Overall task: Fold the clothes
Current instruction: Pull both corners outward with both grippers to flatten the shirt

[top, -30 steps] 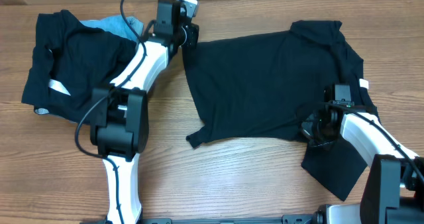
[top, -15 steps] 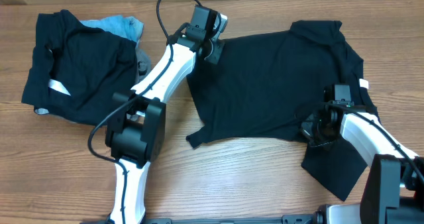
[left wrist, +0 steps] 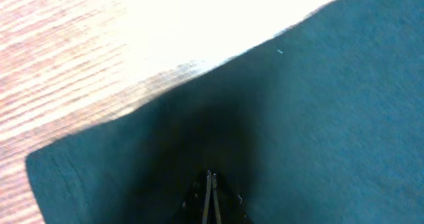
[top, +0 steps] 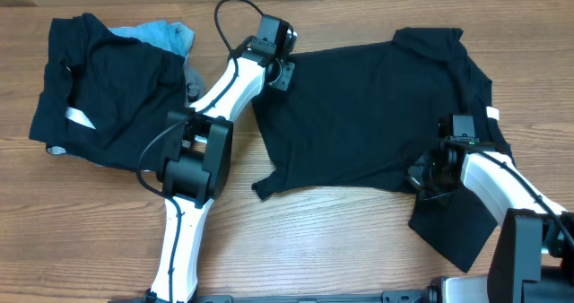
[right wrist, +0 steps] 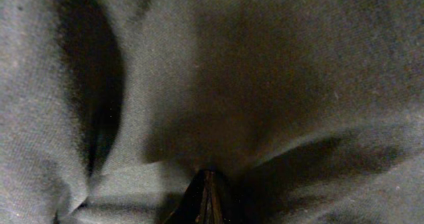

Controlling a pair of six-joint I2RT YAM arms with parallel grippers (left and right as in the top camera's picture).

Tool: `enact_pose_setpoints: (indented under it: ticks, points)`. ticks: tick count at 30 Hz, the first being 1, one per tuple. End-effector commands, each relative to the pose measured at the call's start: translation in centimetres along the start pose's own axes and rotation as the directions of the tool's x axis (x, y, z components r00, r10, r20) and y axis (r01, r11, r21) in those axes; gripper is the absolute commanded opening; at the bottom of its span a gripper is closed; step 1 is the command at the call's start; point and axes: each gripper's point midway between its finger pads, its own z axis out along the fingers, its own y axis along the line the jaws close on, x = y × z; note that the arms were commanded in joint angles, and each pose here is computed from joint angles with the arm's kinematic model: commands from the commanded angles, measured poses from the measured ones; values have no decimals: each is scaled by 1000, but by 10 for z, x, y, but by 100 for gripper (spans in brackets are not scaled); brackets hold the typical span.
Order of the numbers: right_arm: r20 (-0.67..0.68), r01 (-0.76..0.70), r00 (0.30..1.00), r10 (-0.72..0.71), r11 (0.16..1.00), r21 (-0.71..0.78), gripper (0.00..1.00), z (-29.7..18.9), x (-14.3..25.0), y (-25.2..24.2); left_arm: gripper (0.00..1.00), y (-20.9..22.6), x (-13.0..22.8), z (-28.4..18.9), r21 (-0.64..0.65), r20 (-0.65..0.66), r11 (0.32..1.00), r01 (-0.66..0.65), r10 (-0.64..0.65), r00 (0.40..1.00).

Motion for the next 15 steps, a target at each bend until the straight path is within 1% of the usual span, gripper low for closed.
enact_pose_setpoints:
  ticks: [1,5,8,12,15]
  points:
    - [-66,2,998,7,991,136,4,18,20,-33,4,48,61,57,-112,-156,994,4,-21,988]
    - [-57,4,998,7,983,181,4,16,20,-42,4,72,54,66,-140,-118,990,25,-42,992]
    - [-52,-3,999,13,982,189,4,13,16,-42,4,80,49,68,-146,-88,989,37,-51,995]
    - [-15,-10,1000,14,967,255,4,-8,0,-45,4,83,38,69,-151,-47,989,8,-15,999]
    - [19,-7,1000,1,945,328,4,-26,-12,-51,4,84,33,69,-152,-24,988,24,-28,999]
